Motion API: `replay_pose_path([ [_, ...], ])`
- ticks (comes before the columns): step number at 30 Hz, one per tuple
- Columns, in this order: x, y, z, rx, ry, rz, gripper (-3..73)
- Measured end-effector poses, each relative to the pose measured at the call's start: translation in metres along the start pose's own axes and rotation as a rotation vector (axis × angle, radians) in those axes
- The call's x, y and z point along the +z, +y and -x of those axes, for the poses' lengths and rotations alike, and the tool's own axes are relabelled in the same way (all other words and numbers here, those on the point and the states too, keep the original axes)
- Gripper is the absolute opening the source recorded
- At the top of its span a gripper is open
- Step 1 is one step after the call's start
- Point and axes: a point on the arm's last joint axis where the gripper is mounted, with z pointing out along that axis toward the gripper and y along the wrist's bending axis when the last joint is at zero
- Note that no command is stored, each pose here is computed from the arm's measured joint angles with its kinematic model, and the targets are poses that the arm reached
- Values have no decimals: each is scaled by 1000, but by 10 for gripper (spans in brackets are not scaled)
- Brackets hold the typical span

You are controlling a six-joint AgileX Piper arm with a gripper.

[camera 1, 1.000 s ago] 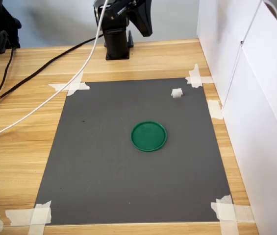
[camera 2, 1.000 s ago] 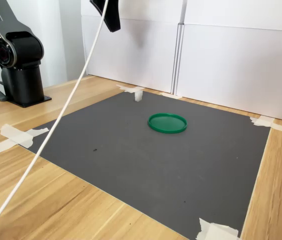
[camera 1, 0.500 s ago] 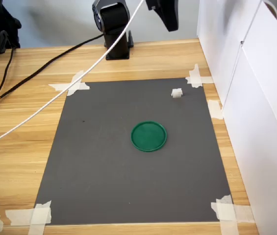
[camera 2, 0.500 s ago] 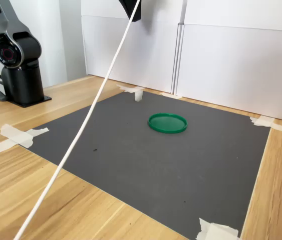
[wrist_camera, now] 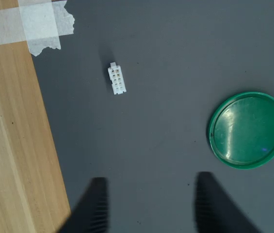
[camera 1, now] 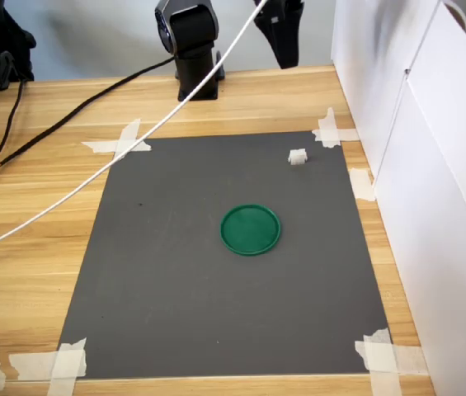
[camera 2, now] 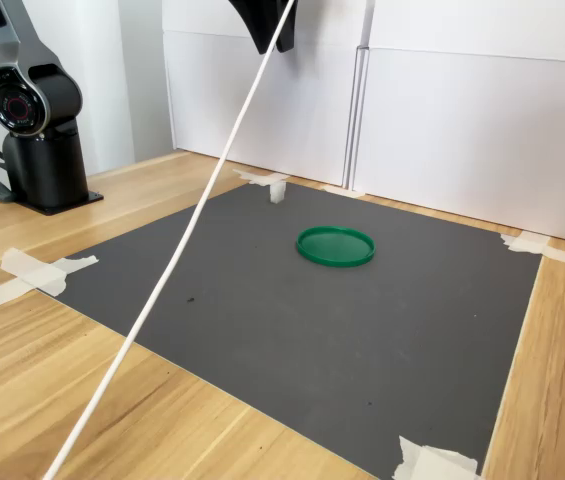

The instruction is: Grasp a white terminal and put it in the green lid.

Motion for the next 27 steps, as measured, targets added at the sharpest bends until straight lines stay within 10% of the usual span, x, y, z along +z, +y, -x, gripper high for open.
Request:
replay_pose_path([
  [7,1,3,5,-38,-49,35,700],
  [27,69,20,-19,21,20,85,676],
])
